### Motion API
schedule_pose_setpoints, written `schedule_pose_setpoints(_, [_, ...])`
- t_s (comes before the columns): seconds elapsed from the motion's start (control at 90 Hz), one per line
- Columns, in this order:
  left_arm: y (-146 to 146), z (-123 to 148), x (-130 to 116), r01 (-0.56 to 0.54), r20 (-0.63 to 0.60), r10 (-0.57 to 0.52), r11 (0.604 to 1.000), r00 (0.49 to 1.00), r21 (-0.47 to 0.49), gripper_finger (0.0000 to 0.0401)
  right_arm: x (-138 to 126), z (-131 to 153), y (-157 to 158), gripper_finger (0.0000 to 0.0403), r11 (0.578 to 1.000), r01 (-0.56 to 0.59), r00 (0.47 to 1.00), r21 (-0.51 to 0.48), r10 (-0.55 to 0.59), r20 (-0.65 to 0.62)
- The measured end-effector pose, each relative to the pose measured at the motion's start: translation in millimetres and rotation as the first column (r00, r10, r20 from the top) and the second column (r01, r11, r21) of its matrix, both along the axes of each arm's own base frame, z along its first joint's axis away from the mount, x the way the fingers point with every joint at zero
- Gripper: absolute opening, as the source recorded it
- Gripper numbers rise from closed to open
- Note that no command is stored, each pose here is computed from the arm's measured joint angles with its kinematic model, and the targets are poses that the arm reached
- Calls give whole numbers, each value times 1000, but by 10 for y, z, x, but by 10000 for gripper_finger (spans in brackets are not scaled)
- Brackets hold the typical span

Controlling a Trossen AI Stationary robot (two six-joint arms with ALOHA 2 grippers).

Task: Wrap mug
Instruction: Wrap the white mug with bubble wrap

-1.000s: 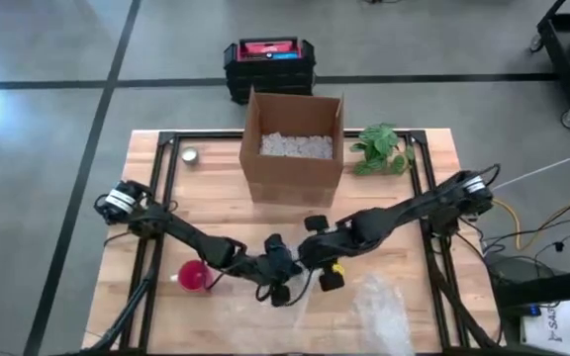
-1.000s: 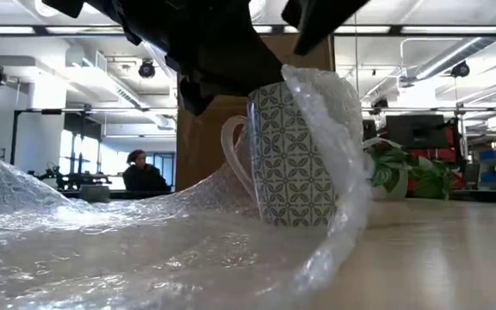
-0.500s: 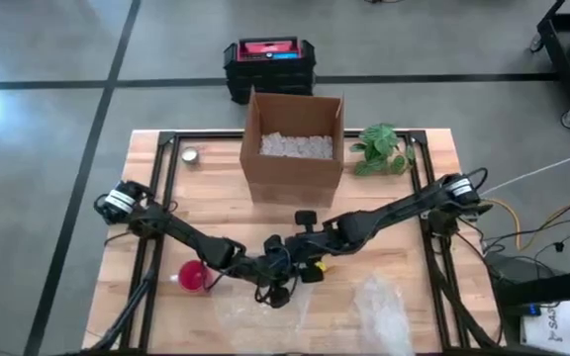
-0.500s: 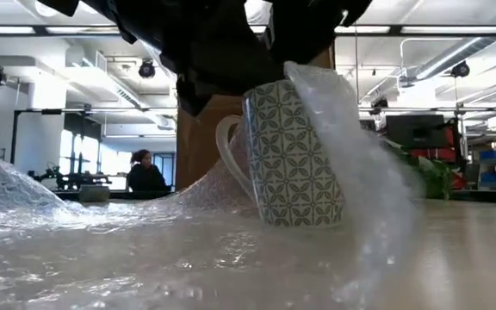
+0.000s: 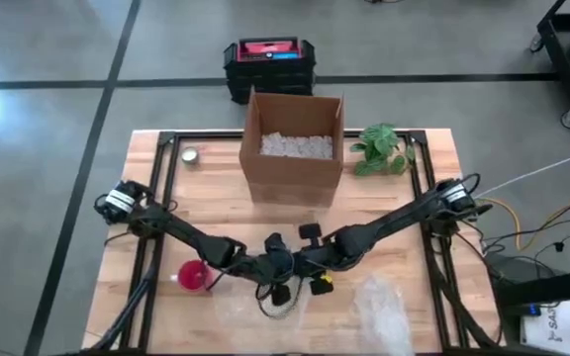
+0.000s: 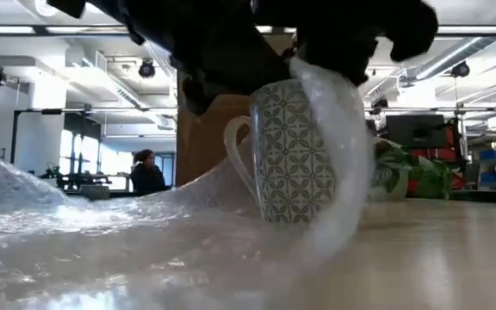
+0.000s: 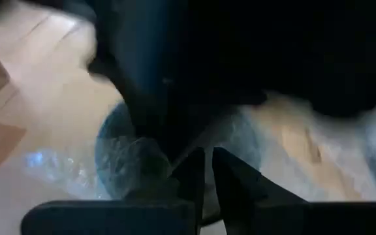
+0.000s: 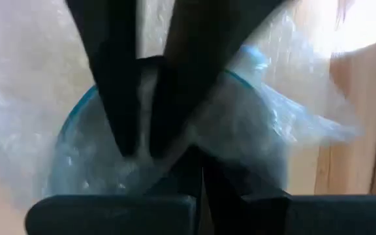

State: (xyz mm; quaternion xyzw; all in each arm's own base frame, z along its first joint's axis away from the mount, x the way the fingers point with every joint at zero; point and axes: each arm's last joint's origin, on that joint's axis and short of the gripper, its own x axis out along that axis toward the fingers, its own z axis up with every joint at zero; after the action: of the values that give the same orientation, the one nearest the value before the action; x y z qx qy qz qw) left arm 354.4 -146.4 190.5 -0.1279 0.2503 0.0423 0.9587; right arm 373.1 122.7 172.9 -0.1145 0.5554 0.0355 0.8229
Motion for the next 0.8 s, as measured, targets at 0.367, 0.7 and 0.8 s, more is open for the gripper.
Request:
schedule_pose_setpoints(0.367, [22,386,-184,30,44,-29,999,999,-22,20,-49,-68,3,0,1000,17,1000,11,-17,-15])
schedule_pose_setpoints(0.7, [291,426,-370,-241,-49,257,947,965,212,20,-13,-17,12,0,1000,-18,1000,7,18,14])
schedule_pose_setpoints(0.8, [482,288,-256,-239,-113,263,953,958,189,20,-1,-2,19,0,1000,-23,999,10,23,27])
